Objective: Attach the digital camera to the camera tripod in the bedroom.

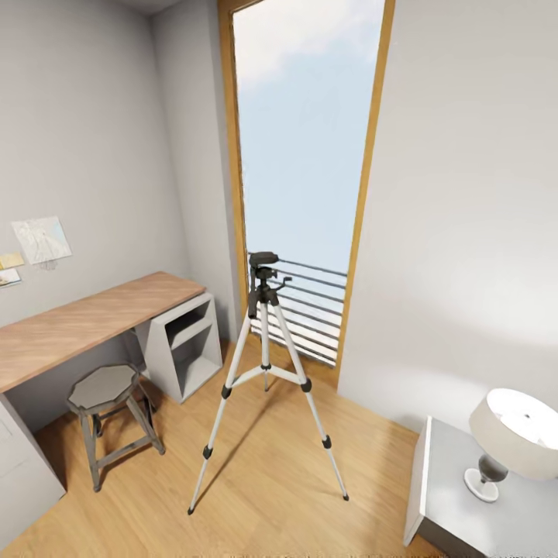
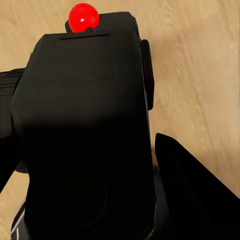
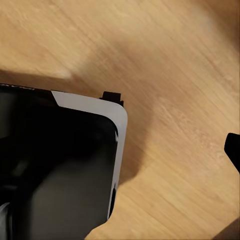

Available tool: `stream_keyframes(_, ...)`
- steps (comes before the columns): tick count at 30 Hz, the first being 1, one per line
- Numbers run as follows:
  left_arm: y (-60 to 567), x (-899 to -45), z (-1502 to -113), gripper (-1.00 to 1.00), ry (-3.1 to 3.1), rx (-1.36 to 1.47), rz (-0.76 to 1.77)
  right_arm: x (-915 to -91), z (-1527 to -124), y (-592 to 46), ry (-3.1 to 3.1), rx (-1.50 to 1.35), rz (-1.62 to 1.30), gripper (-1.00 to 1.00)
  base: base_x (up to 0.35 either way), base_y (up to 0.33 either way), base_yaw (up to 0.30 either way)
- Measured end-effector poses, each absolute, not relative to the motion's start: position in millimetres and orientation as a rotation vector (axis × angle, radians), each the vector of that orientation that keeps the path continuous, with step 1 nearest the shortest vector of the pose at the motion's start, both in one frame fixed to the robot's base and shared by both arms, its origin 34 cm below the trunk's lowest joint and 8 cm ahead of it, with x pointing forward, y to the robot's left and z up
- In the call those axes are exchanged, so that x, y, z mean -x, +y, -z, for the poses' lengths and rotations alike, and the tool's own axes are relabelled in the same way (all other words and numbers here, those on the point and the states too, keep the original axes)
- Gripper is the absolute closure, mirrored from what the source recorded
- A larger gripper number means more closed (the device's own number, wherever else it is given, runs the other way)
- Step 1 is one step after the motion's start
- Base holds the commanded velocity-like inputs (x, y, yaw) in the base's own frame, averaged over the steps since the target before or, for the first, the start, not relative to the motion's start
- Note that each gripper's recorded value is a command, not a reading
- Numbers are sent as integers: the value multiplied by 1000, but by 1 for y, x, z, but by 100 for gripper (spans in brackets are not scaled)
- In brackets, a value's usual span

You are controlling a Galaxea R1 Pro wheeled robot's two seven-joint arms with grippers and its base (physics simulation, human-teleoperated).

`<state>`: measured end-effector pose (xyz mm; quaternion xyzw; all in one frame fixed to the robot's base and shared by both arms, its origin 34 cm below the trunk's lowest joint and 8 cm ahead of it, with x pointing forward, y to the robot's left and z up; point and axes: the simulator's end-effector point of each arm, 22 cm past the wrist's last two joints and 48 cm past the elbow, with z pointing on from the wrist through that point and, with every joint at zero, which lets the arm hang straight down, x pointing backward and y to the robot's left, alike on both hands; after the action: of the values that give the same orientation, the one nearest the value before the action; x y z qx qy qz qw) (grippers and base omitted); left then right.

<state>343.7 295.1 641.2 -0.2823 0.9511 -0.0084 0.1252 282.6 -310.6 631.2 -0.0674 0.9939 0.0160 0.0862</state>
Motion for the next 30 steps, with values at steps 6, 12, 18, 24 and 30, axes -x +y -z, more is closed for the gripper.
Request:
stream_keyframes(6,295,-340,-639,100,2780,825,20,-279,-630,-311,2971,202,-48,-100,0,0,0)
stream_keyframes(12,295,-337,-637,100,2789,827,17,-276,-628,-311,2981,201,-49,-100,0,0,0)
stream_keyframes(18,295,-333,-635,100,2798,829,13,-272,-626,-311,2990,201,-50,-100,0,0,0)
stream_keyframes(24,295,-330,-633,100,2806,831,9,-268,-625,-311,3000,202,-50,-100,0,0,0)
stream_keyframes(30,295,-326,-630,100,2815,834,5,-265,-623,-312,3009,202,-51,-100,0,0,0)
